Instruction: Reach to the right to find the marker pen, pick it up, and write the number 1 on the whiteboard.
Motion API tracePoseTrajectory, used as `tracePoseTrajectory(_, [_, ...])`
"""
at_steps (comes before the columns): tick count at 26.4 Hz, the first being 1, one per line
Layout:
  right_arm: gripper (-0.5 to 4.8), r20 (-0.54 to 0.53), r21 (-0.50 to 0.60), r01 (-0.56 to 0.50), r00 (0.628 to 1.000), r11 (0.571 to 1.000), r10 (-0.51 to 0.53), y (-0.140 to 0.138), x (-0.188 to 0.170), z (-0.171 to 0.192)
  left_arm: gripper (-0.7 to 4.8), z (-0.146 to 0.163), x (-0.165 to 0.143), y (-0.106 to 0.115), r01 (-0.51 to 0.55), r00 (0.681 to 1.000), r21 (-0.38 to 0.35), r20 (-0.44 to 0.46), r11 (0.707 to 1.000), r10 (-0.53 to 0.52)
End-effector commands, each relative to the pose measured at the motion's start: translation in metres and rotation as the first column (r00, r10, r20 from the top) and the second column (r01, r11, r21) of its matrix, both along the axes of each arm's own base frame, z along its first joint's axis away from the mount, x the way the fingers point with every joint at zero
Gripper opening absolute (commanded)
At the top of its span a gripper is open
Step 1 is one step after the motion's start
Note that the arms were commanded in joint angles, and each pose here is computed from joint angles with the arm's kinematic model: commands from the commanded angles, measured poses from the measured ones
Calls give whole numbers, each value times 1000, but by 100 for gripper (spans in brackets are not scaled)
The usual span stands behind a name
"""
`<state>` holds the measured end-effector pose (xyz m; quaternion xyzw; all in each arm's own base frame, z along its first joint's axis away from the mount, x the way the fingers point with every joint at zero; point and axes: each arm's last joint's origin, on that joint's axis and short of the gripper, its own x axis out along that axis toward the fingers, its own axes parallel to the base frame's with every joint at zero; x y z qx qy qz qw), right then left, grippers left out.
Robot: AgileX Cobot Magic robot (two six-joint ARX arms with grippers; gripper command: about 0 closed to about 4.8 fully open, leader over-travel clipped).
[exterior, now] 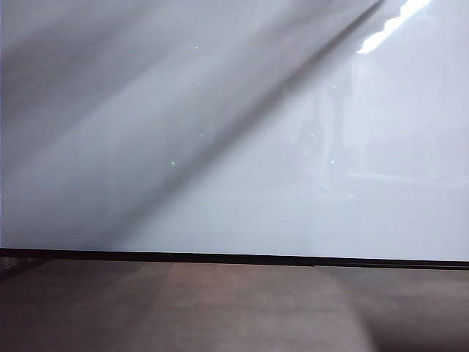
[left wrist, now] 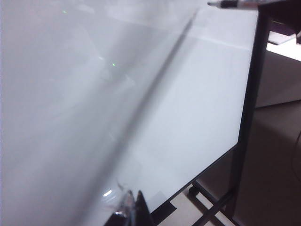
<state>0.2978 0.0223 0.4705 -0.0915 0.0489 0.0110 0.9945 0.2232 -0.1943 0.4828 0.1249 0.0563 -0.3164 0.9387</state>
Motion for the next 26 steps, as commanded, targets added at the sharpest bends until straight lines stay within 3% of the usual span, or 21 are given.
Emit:
tracePoseTrajectory(1, [-6,26,-8,3,1000,1000,-3,0,3,2,-5,3,-1,0,9,1000,-12,12,1000,-9])
tracePoseTrajectory(13, [-6,1,-10,3,1000,1000,-3,2,26,-13,-5,1,-1,0,6,1000,1,-1,1000,-6])
tracePoseTrajectory(26, [-6,-67,-16,6,998,1000,-7,2,28,-21,-5,1,-1,0,1,1000,1,0,1000,-1])
